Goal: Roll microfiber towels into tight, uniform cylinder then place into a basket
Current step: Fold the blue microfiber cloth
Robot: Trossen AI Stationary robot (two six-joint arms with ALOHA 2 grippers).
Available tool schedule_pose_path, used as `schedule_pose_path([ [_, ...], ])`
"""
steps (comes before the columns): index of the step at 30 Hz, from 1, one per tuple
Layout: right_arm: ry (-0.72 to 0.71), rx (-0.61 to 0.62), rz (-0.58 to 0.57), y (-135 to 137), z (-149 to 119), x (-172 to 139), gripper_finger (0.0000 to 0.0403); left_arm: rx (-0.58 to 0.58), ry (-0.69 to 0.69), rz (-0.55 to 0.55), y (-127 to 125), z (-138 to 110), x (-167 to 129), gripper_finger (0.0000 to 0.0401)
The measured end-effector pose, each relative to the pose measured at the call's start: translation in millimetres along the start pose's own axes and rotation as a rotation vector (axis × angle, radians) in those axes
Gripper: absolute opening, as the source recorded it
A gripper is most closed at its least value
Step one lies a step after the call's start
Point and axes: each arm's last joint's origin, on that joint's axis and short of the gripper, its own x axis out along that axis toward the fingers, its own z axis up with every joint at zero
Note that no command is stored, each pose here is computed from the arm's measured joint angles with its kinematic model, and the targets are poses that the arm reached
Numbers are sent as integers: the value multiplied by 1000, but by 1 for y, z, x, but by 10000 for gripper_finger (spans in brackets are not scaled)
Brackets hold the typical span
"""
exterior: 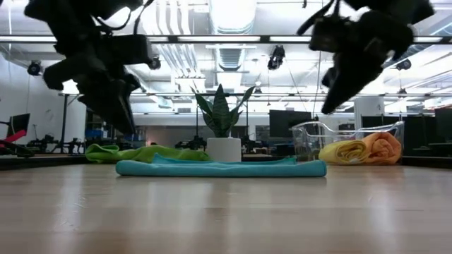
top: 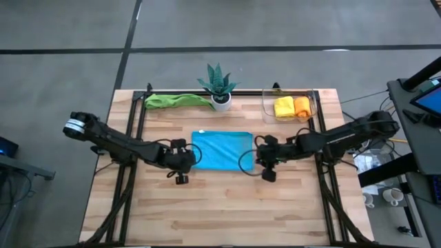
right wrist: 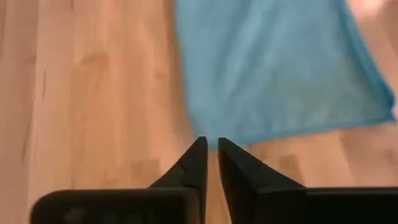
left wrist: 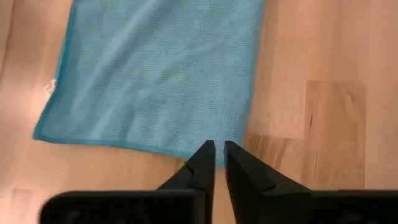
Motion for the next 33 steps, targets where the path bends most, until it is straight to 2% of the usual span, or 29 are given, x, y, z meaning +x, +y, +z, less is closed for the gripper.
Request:
schedule_pose_path([
  [5, 43, -62, -1, 18, -13, -1, 87, 37, 44, -55, -6, 9, 0, 82],
  [10, 122, -175, 2, 34, -23, 16, 147, 155, 183, -45, -14, -2, 17, 146],
  [14, 162, -243, -5, 41, -21, 30, 180, 228, 273, -28, -18, -11, 34, 180],
  [20, 170, -323, -1, 48, -10, 39, 192, 243, 266, 15, -20, -10, 41, 191],
  [24, 204, -348, -9, 50, -5, 35, 189, 230, 216, 11, -17, -5, 26, 191],
  [29, 217, -326, -24, 48, -5, 28, 188, 219, 138, 16, -16, 0, 15, 191],
  [33, 239, -314, -34, 44, -12, 29, 187, 219, 136, -3, -19, 1, 19, 191],
])
